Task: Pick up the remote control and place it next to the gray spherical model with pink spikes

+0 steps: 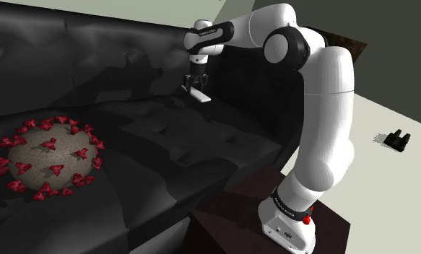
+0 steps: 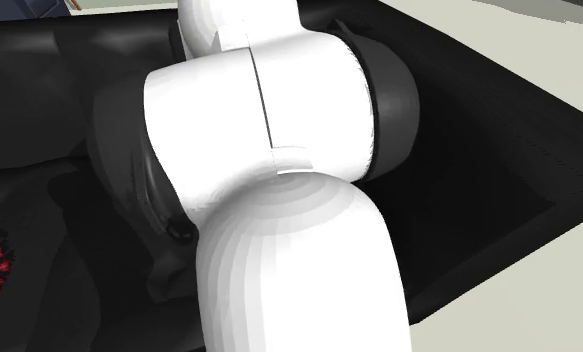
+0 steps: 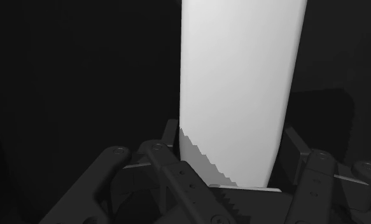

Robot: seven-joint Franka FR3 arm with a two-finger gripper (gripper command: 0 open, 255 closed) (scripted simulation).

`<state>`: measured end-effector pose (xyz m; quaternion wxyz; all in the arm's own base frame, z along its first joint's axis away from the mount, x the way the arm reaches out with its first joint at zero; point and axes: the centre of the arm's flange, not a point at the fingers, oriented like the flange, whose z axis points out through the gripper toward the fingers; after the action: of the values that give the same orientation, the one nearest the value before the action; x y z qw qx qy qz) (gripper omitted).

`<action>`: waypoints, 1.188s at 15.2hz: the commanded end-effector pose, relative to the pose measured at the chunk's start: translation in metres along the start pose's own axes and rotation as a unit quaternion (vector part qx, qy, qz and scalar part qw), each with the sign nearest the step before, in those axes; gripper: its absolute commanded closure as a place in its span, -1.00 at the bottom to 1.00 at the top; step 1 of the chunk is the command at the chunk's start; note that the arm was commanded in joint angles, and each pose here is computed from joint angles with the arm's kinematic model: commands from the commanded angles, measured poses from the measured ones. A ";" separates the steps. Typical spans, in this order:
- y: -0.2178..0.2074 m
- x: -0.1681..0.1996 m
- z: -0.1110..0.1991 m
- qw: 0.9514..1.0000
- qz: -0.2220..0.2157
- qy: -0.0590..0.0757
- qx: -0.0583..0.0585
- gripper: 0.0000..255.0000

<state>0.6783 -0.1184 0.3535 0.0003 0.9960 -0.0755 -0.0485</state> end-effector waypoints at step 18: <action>0.002 -0.009 -0.101 1.000 0.000 0.000 0.000 1.00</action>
<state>0.6791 -0.1206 0.4489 0.0002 0.9960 -0.0755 -0.0485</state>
